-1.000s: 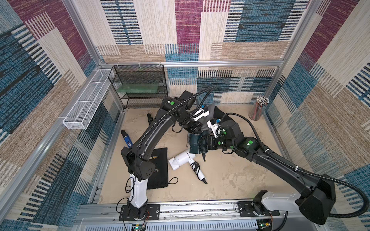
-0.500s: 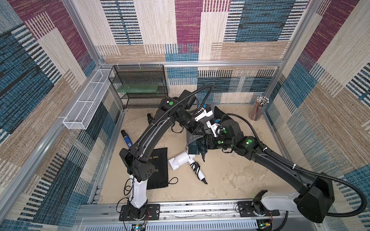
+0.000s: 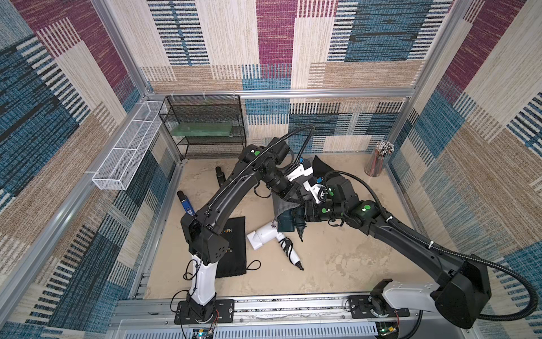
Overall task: Pack away hair dryers
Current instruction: Place the hair dryer in the drawstring bag.
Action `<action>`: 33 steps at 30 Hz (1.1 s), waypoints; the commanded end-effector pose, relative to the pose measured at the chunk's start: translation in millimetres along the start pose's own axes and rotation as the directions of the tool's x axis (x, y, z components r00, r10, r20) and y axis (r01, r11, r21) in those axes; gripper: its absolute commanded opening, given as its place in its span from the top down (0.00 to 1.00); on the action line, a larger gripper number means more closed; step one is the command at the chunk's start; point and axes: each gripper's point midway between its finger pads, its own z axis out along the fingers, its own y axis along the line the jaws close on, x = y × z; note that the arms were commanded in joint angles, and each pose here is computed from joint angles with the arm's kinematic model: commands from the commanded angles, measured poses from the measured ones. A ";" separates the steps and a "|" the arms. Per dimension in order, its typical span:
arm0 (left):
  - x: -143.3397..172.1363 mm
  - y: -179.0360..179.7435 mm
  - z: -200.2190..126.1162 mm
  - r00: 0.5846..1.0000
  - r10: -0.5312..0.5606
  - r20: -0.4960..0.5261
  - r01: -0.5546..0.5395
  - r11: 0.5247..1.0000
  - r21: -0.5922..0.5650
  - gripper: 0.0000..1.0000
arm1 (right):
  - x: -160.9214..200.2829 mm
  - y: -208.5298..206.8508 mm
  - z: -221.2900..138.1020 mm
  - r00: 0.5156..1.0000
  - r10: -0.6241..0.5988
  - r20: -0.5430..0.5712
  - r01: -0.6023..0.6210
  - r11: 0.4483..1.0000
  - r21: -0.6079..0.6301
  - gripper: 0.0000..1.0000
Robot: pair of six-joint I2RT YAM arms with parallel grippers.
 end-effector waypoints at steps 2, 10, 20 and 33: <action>-9.5 -9.6 -12.1 0.999 0.043 0.031 -0.044 0.999 0.012 1.00 | -15.1 8.7 -5.9 0.999 -0.042 0.033 0.042 0.999 -0.020 0.60; -34.3 -8.5 -27.6 0.989 0.104 0.108 -0.101 0.994 -0.032 1.00 | -30.8 8.9 -15.4 0.998 -0.028 0.059 0.030 0.999 -0.039 0.49; -53.3 4.1 -43.4 0.972 0.158 0.172 -0.145 0.986 -0.087 1.00 | -54.0 32.3 -32.3 0.989 -0.087 0.122 0.097 0.993 -0.074 0.44; -59.0 26.5 -76.2 0.958 0.129 0.258 -0.119 0.991 -0.055 1.00 | -71.1 37.0 -60.8 0.940 -0.200 0.277 0.204 0.979 0.014 0.39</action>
